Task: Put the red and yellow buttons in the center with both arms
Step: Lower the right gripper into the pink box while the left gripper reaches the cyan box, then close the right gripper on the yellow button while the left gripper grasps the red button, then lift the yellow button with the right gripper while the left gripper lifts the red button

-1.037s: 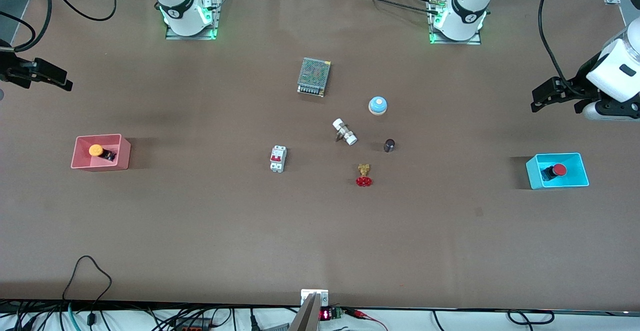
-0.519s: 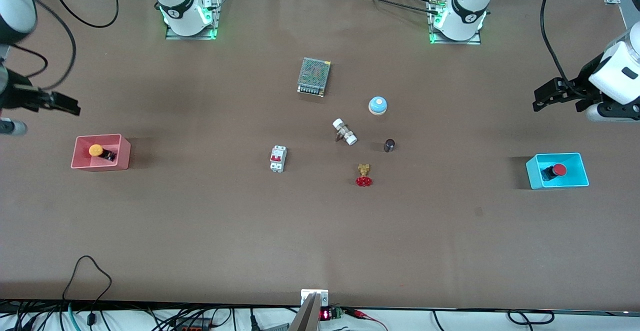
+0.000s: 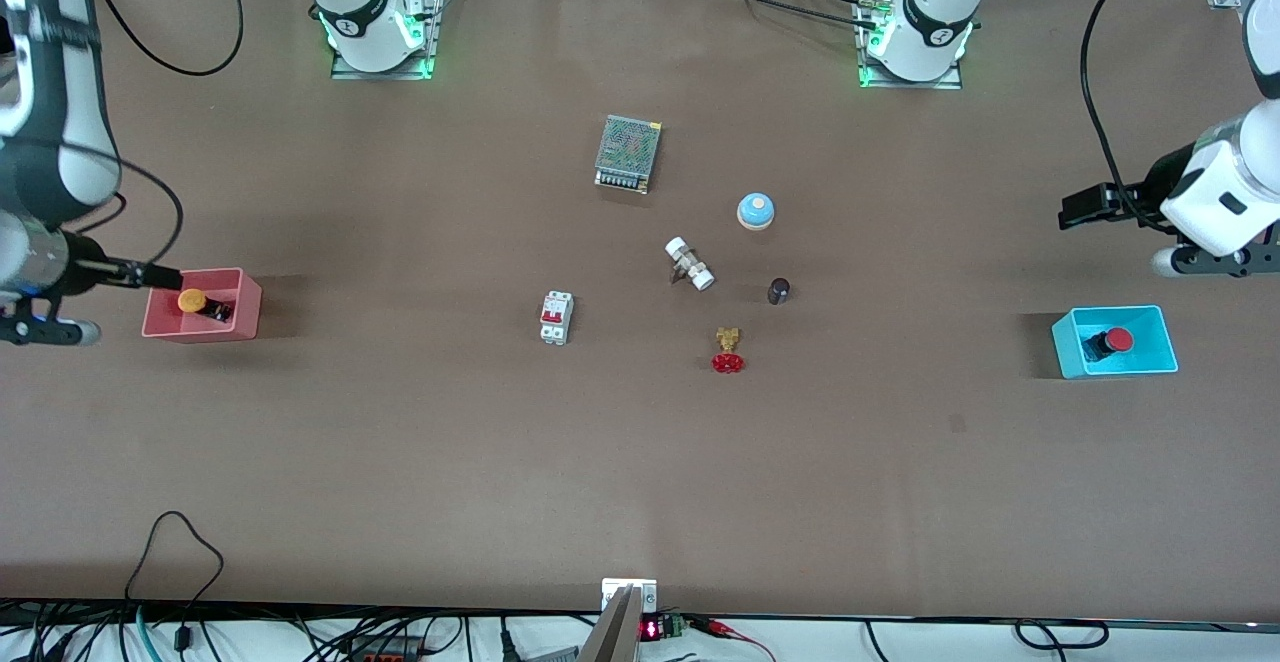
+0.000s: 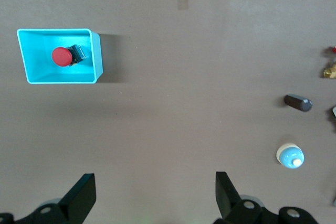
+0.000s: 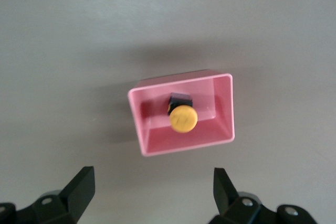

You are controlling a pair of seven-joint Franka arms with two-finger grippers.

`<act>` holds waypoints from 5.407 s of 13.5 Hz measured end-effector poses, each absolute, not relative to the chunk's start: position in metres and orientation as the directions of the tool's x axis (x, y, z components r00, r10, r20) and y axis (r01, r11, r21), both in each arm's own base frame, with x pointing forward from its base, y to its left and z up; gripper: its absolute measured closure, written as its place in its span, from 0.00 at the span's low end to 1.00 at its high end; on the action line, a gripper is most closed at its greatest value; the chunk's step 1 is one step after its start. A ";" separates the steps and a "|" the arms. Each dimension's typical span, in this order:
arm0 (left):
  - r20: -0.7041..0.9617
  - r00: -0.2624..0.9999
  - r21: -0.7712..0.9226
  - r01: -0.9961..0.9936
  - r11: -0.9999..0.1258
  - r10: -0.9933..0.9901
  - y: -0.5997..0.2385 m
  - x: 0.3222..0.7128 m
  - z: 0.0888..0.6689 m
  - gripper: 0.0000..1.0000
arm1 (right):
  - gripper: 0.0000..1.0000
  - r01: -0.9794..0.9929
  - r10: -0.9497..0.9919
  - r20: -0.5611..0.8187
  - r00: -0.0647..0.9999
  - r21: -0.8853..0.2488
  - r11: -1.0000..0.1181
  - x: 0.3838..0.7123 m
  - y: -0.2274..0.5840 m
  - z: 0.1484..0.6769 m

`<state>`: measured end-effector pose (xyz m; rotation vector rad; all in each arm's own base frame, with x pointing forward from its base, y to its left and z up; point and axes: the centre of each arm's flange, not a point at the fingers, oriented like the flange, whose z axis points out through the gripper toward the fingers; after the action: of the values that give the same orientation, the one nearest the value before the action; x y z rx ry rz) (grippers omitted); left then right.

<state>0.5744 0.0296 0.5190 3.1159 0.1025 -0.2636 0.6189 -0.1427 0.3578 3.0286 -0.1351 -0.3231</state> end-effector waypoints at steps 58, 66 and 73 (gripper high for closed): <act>-0.267 0.959 -0.033 0.088 -0.996 0.094 0.219 0.634 0.333 0.64 | 0.62 0.188 0.192 -0.224 0.955 -0.042 -0.981 0.652 0.075 0.353; -0.310 0.950 -0.030 -0.055 -0.998 -0.043 0.009 0.670 0.358 0.64 | 0.62 0.078 0.079 -0.239 0.968 -0.016 -0.997 0.643 0.196 0.251; -0.285 0.958 0.046 0.012 -0.999 -0.001 -0.121 0.672 0.291 0.64 | 0.62 -0.014 -0.009 -0.241 0.970 -0.021 -1.000 0.644 0.201 0.214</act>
<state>0.6724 -0.1213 0.2912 3.0623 0.0090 -0.4462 0.6438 0.2011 0.2139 3.1405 -0.0179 -0.3845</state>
